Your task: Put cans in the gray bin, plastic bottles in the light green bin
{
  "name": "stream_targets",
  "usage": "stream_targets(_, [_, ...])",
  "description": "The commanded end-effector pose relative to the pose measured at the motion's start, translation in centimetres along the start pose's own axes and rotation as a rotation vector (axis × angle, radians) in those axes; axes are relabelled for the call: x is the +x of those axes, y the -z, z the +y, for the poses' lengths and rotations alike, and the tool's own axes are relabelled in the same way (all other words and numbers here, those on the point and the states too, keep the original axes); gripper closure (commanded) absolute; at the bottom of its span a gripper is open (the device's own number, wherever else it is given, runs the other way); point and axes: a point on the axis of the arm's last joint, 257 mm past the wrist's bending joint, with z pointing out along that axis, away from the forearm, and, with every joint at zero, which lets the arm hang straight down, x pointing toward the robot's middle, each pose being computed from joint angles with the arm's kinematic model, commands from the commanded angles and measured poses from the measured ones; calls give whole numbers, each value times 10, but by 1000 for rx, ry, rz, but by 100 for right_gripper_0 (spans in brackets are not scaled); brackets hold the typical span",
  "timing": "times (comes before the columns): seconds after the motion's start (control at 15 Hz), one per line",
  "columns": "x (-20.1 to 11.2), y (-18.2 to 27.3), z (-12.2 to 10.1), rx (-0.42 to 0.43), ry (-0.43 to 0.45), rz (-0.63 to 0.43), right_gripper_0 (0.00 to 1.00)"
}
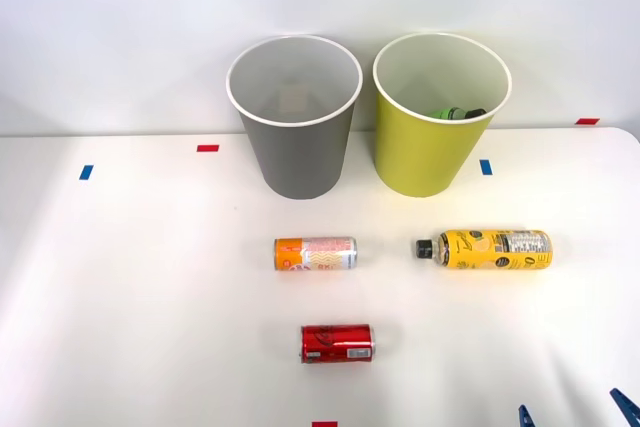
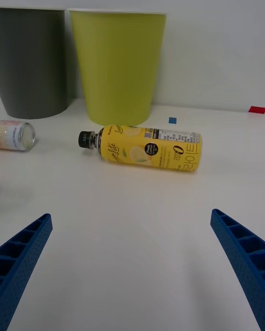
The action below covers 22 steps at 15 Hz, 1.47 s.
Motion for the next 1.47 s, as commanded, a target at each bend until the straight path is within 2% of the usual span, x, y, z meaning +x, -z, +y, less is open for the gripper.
stream_targets(0.07, [-11,-8,-2,2,20,-18,0])
stream_targets(0.53, [-25,-43,-20,-24,94,102,0])
stream_targets(0.8, [-27,-63,-12,-37,-14,239,0])
stream_targets(1.0, [-40,-77,-5,-45,-5,347,0])
stream_targets(1.13, [-49,-87,2,-61,-31,394,0])
stream_targets(1.27, [-47,-92,9,-82,-76,458,0])
stream_targets(1.47, [-42,-104,17,-91,-99,521,0])
